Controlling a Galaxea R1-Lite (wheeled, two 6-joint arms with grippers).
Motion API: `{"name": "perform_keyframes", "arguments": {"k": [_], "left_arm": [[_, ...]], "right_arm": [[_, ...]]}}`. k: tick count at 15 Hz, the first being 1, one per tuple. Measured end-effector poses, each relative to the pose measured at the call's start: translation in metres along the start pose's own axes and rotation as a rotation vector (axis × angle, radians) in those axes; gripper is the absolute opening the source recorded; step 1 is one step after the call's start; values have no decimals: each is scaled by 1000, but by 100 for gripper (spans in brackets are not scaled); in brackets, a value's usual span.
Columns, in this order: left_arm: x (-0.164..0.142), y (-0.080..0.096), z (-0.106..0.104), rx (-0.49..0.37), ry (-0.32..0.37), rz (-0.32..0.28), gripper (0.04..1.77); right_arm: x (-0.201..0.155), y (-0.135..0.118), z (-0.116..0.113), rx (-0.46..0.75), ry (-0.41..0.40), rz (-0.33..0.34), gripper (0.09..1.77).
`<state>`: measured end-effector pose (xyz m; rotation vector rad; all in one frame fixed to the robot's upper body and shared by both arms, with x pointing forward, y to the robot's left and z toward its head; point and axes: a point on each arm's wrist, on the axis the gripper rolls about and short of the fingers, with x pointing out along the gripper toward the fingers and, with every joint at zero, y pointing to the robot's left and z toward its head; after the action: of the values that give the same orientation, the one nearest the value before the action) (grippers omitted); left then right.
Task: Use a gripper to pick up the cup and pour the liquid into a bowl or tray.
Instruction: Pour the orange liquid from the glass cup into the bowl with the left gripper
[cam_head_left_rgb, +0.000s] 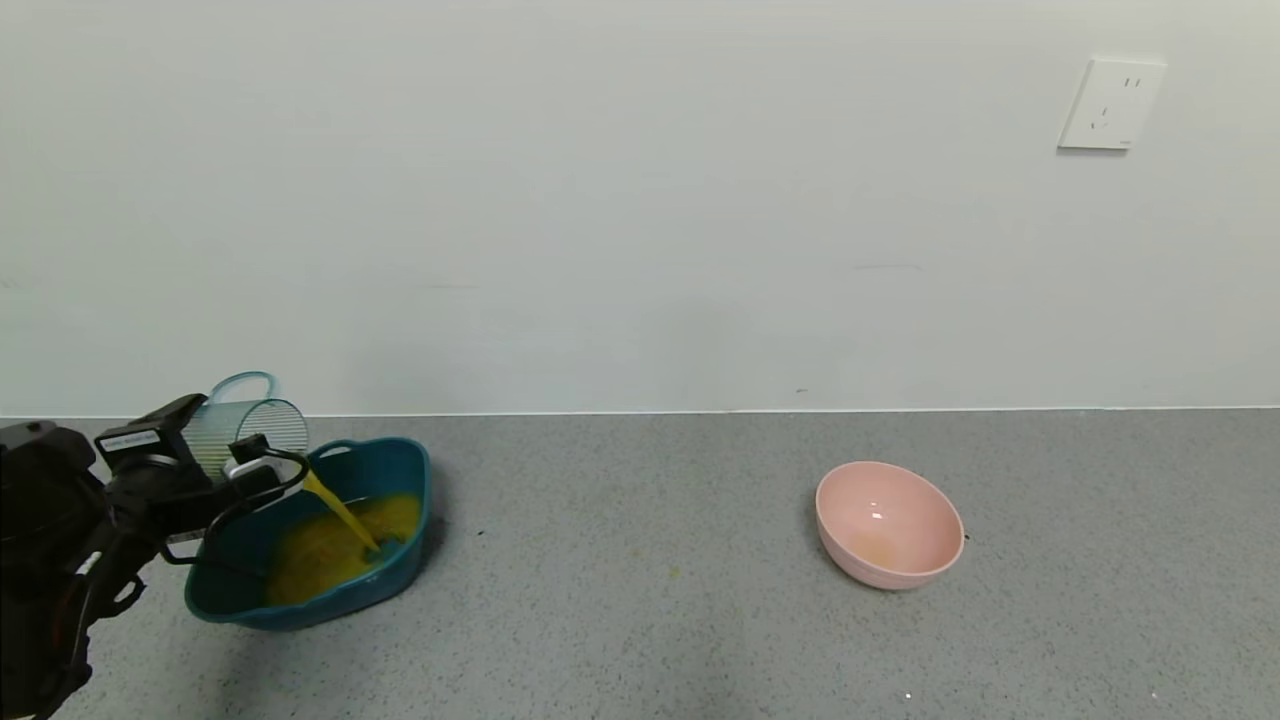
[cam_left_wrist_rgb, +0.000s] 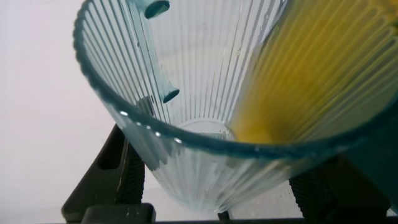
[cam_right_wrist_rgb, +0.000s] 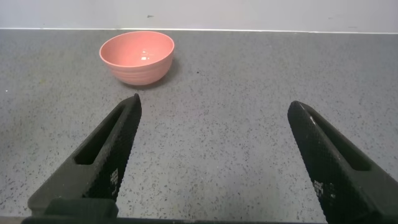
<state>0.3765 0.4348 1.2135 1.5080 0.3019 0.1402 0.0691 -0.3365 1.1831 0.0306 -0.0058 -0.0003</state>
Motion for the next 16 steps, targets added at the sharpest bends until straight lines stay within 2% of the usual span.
{"name": "perform_keyframes", "arguments": {"k": [10, 13, 16], "left_arm": [[-14, 7, 13, 119, 128, 10, 129], [-19, 9, 16, 140, 185, 18, 129], [-24, 9, 19, 157, 193, 14, 129]], "right_arm": [[0, 0, 0, 0, 0, 0, 171], [0, 0, 0, 0, 0, 0, 171], [0, 0, 0, 0, 0, 0, 171]]}}
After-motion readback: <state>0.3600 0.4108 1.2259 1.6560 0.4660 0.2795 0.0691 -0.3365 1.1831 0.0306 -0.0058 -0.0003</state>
